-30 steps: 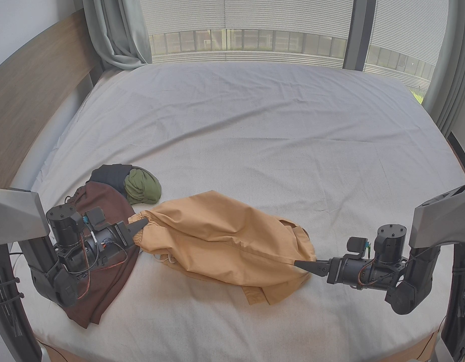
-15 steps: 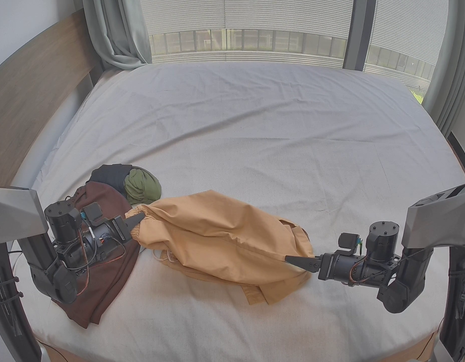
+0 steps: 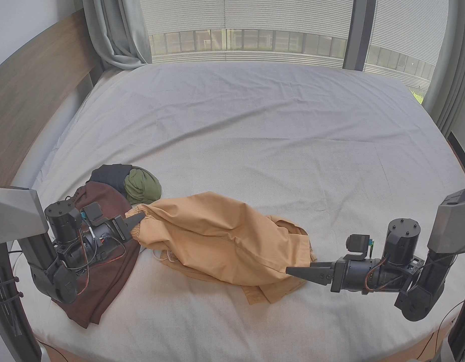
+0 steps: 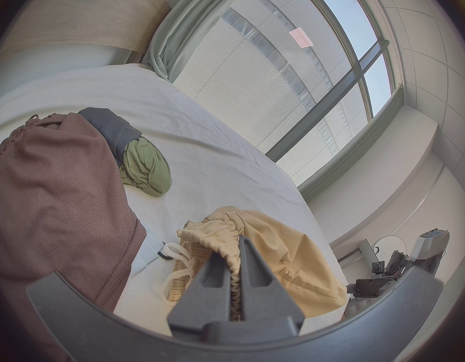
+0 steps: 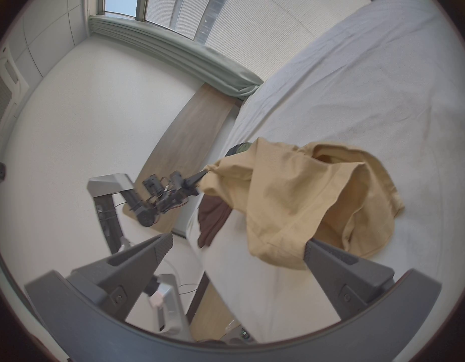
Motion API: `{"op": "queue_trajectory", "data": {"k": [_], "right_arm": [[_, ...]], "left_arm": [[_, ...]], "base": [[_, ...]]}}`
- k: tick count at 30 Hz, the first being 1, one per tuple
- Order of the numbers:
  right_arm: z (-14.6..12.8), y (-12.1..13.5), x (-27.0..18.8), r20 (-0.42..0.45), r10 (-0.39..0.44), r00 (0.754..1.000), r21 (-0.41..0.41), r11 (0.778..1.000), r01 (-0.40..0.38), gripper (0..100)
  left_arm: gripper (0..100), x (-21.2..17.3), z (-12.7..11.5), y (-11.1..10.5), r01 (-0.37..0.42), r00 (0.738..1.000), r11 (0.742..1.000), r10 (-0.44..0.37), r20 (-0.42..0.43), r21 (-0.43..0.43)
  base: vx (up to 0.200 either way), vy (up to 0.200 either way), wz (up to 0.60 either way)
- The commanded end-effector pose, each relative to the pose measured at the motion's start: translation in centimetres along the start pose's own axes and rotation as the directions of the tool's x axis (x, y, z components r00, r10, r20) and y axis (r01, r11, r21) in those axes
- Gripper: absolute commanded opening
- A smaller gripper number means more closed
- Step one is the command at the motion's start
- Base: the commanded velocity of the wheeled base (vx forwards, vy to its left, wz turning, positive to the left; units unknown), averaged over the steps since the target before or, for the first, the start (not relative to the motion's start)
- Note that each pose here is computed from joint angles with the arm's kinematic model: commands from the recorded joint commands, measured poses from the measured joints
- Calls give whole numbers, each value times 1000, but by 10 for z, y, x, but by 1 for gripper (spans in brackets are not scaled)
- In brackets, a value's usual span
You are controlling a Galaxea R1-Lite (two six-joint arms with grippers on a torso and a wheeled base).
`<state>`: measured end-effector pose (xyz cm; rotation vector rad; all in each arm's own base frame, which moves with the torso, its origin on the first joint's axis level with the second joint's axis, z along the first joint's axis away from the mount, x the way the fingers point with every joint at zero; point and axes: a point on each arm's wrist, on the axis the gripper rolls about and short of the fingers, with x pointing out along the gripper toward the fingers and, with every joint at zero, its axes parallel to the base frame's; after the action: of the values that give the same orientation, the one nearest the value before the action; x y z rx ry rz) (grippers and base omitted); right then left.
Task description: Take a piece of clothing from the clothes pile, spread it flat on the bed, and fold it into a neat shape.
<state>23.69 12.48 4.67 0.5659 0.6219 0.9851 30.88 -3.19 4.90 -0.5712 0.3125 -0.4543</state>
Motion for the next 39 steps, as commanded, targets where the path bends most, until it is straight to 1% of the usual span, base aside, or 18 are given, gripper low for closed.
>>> {"op": "queue_trajectory", "data": {"k": [1, 4, 10, 19, 26, 31, 32, 39], "right_arm": [[0, 3, -4, -4, 14, 1000, 5, 1000, -14, 100], [-3, -10, 6, -20, 0, 1000, 24, 1000, 1, 100], [-5, -24, 20, -36, -5, 999, 34, 999, 6, 100], [-1, -22, 35, -31, 29, 999, 3, 1000, -29, 100], [-6, -25, 41, -49, 30, 998, 12, 1000, -29, 100], [-5, -28, 42, -43, 25, 999, 12, 1000, -24, 100], [-5, -28, 42, -42, 25, 999, 11, 1000, -25, 0], [-3, -30, 40, -34, 19, 999, 12, 1000, -18, 0]], "left_arm": [[0, 0, 0, 0, 1, 1000, 1000, -1, 0, 0], [0, 0, 0, -1, 2, 1000, 1000, -2, -1, 0], [0, 0, -1, 0, -1, 1000, 1000, 1, -2, -1], [0, 0, 0, -1, 3, 1000, 1000, -3, 0, 1], [0, 0, 0, -1, 3, 1000, 1000, -3, 0, 1], [0, 0, 0, 0, 0, 1000, 1000, 0, -1, 0], [0, 0, 0, 0, 1, 1000, 1000, -1, 0, 0], [0, 0, 0, 0, 2, 1000, 1000, -2, 1, 1]], "base": [[0, 0, 0], [0, 0, 0], [0, 0, 0], [0, 0, 0], [0, 0, 0], [0, 0, 0], [0, 0, 0], [0, 0, 0]]}}
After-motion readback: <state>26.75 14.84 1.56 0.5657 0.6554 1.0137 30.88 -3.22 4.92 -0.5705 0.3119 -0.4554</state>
